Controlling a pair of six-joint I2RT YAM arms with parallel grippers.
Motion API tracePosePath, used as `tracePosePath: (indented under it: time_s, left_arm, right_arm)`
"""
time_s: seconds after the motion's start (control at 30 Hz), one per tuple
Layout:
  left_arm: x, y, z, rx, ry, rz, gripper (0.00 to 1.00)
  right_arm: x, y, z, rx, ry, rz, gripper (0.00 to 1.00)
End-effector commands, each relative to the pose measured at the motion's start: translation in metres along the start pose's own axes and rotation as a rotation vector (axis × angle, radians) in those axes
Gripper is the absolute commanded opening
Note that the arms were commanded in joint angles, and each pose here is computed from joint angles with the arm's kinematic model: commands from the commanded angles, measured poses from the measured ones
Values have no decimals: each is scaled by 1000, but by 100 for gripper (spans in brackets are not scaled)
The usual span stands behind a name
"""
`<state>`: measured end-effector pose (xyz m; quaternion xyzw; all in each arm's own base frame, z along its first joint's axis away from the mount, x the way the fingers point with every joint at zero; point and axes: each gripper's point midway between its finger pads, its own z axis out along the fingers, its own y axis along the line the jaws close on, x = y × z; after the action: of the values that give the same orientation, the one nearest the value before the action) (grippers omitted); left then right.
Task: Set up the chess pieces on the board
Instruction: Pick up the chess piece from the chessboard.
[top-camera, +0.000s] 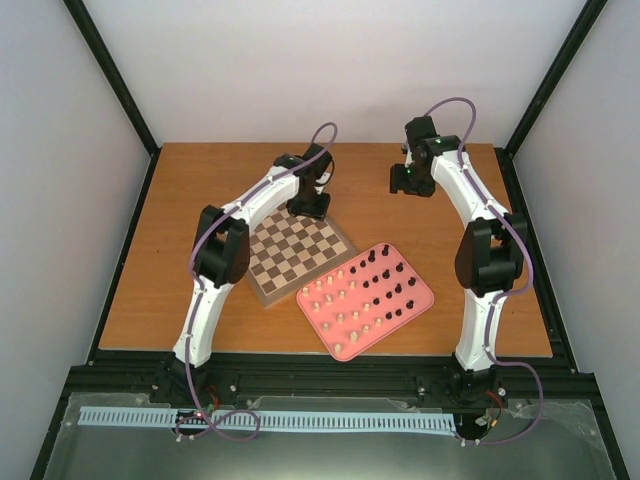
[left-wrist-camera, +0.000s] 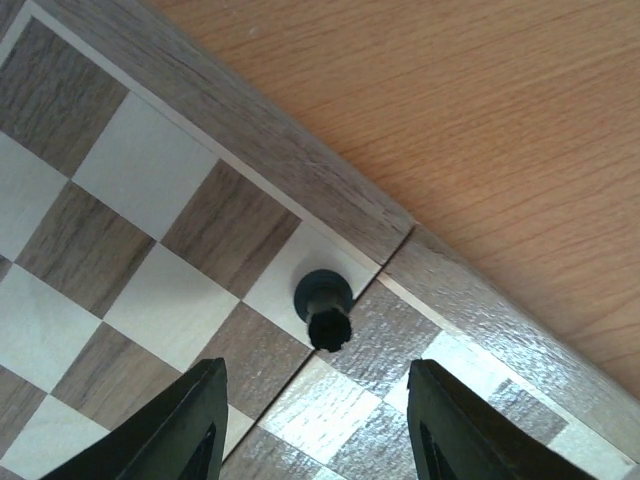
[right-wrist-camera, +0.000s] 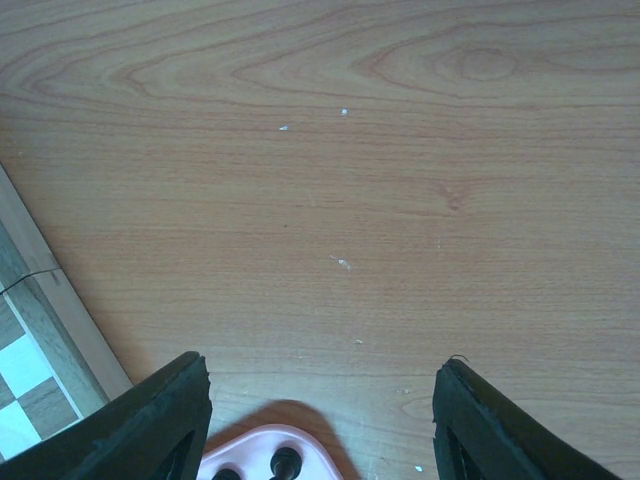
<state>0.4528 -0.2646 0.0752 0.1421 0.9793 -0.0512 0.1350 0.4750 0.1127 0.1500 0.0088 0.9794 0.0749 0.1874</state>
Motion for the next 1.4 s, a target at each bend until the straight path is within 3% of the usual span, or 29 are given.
tracePosePath:
  time_s: [0.0, 0.97, 1.2, 1.37]
  left_arm:
    - [-12, 7, -2, 6, -27, -24, 51]
    - [-21, 0, 11, 48, -28, -23, 42]
    - [-20, 0, 11, 47, -23, -22, 29]
    - [-19, 0, 12, 47, -19, -21, 27]
  right_arm:
    - [-3, -5, -5, 6, -10, -9, 61]
    - [0, -10, -4, 26, 0, -9, 61]
    - [2, -10, -2, 25, 5, -7, 61]
    - [4, -10, 1, 26, 12, -5, 61]
